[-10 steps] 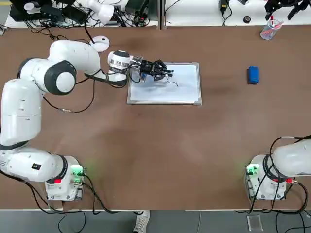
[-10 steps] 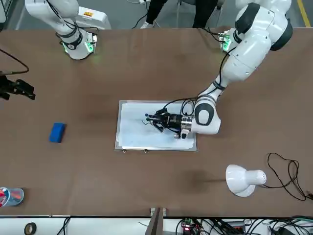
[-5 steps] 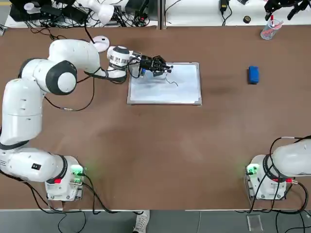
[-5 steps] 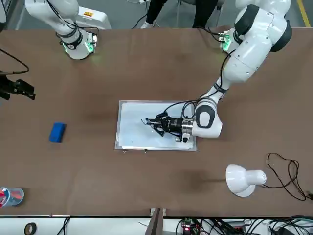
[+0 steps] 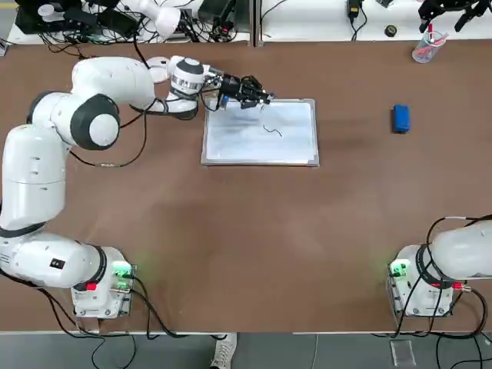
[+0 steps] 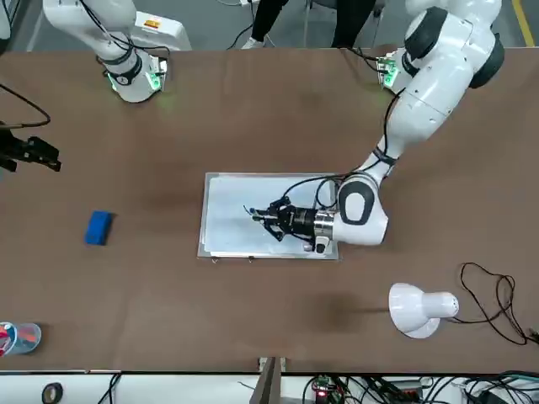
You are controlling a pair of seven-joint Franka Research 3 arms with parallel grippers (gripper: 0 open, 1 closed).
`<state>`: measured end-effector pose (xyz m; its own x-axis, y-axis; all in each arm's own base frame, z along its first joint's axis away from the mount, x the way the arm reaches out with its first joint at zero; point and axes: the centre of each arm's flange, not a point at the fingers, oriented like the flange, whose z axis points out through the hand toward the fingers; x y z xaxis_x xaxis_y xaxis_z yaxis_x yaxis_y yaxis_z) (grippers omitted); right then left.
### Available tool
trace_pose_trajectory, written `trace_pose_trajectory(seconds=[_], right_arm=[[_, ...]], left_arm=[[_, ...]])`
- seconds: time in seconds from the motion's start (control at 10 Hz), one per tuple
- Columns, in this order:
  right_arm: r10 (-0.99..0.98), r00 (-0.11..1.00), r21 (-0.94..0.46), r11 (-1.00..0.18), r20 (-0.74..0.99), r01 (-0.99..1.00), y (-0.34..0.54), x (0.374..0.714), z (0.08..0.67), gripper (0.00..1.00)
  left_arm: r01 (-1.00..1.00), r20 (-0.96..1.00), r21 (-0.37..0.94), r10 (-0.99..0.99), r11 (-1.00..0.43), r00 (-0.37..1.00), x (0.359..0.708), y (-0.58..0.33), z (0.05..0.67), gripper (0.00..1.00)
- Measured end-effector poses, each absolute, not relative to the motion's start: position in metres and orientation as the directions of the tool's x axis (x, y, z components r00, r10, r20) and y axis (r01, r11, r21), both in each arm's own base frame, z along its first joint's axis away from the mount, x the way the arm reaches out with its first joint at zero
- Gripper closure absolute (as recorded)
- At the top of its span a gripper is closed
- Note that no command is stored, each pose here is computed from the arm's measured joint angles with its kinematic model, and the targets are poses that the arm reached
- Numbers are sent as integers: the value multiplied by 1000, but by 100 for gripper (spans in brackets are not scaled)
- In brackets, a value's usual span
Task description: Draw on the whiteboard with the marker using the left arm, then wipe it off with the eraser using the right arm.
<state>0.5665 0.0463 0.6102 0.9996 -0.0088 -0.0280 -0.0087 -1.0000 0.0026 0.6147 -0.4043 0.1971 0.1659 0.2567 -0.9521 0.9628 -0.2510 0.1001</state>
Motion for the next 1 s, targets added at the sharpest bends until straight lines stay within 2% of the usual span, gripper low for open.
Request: trace_pose_trajectory(seconds=[0.6,1.0], right_arm=[[-46,997,9,-999,-60,-46,35,558,598,0],[-48,998,6,-999,-38,-48,19,562,582,0]], left_arm=[[850,-780,282,410,-444,473,644,-361,299,83],[714,-592,266,475,-647,651,654,-297,355,83]])
